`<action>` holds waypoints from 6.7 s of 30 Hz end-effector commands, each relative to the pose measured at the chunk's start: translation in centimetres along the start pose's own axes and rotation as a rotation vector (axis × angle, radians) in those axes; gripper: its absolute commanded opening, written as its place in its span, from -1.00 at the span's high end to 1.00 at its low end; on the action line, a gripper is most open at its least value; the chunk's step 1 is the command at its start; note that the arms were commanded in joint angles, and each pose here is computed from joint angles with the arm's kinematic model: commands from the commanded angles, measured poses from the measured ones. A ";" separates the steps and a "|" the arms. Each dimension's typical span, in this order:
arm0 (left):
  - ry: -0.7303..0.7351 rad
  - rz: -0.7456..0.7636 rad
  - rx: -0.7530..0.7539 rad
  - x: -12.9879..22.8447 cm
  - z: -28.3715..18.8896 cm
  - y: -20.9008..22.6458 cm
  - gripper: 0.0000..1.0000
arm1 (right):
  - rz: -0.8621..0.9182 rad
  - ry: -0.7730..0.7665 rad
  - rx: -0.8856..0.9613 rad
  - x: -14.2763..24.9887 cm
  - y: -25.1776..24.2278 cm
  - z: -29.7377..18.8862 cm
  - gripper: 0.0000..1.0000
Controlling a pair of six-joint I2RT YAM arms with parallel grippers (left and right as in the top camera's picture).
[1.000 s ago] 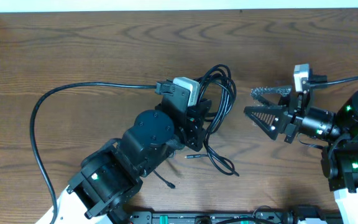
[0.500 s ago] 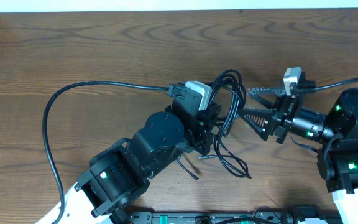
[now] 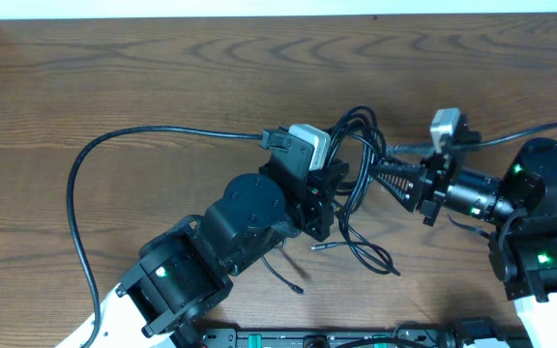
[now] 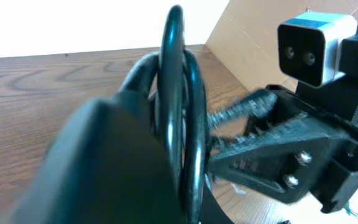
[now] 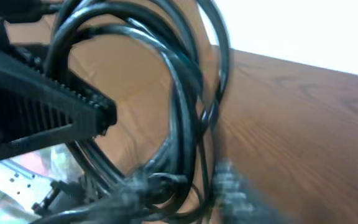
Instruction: Untangle cables
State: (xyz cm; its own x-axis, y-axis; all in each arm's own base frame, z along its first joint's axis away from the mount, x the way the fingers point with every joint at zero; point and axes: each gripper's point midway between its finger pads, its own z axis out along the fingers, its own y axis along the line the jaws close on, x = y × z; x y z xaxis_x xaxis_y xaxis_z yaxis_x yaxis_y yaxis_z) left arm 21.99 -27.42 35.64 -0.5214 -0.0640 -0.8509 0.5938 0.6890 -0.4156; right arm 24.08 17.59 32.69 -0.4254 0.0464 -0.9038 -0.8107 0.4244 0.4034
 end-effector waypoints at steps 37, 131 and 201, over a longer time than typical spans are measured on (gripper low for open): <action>-0.056 -0.077 -0.115 -1.0 -1.6 2.0 0.85 | 0.229 0.160 0.370 5.6 -5.7 -1.3 -0.41; 0.054 0.015 0.220 0.4 -1.9 -4.0 0.85 | -0.012 0.082 -0.044 2.2 0.1 0.6 0.98; 0.129 -0.255 0.352 0.5 -1.2 -6.6 0.85 | 0.223 0.041 0.455 2.8 -8.0 -1.1 -0.99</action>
State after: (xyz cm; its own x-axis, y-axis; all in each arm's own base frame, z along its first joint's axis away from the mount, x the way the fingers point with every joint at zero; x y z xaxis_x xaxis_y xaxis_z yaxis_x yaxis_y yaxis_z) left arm 18.54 -30.72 36.71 -0.7279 -0.1161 -0.6758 0.5644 0.4583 -0.6866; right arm 28.05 14.47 27.52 -0.5816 0.0997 -0.8074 -0.5325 0.7037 0.4704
